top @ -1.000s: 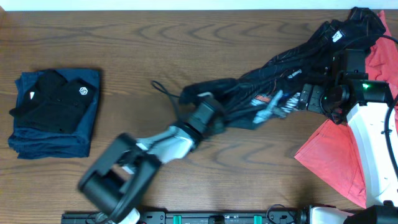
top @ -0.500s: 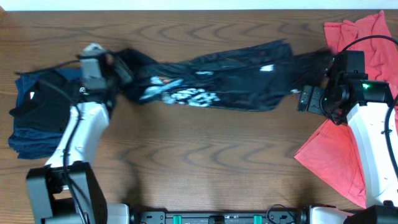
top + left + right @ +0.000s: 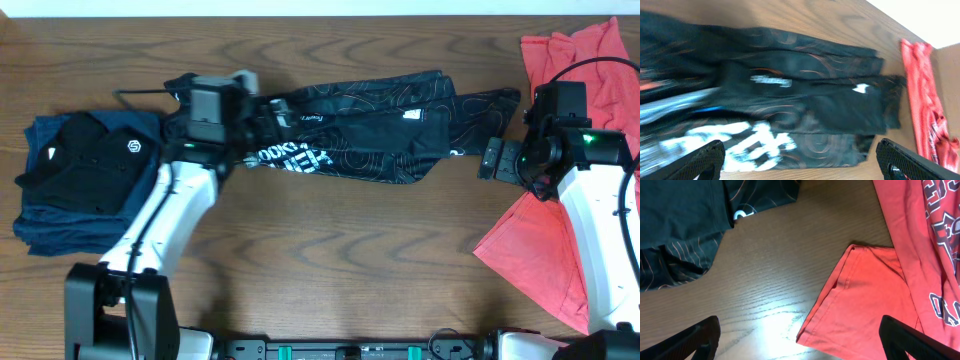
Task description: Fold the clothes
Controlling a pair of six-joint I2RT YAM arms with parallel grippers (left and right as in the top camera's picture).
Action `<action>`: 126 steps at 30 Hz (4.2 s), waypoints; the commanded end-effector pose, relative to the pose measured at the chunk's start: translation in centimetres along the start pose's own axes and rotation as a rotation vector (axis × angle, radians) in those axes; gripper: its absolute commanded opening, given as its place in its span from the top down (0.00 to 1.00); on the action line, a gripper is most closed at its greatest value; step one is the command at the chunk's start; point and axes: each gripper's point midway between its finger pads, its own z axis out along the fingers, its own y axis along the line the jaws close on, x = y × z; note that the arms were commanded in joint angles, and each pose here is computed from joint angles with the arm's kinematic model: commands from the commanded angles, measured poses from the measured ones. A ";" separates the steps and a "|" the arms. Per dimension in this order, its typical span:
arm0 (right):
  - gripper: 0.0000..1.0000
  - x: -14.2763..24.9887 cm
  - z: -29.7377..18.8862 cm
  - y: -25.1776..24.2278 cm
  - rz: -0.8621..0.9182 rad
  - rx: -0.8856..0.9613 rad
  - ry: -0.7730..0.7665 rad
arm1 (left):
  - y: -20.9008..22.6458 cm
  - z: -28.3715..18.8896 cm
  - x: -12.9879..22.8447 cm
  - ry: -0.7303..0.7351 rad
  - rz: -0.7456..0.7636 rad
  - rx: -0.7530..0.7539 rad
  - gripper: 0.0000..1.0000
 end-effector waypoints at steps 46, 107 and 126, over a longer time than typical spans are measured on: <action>0.01 0.7 -0.7 0.3 -0.006 -0.041 0.019 | 0.2 15.4 2.8 -0.220 -0.576 0.039 0.44; 0.01 0.9 -0.8 0.6 -0.005 -0.062 0.027 | 2.2 0.1 12.6 0.505 -0.031 -0.173 0.94; 0.01 -0.2 1.8 1.1 0.027 -0.054 0.052 | 13.2 -16.0 13.9 0.443 -0.101 -1.101 0.94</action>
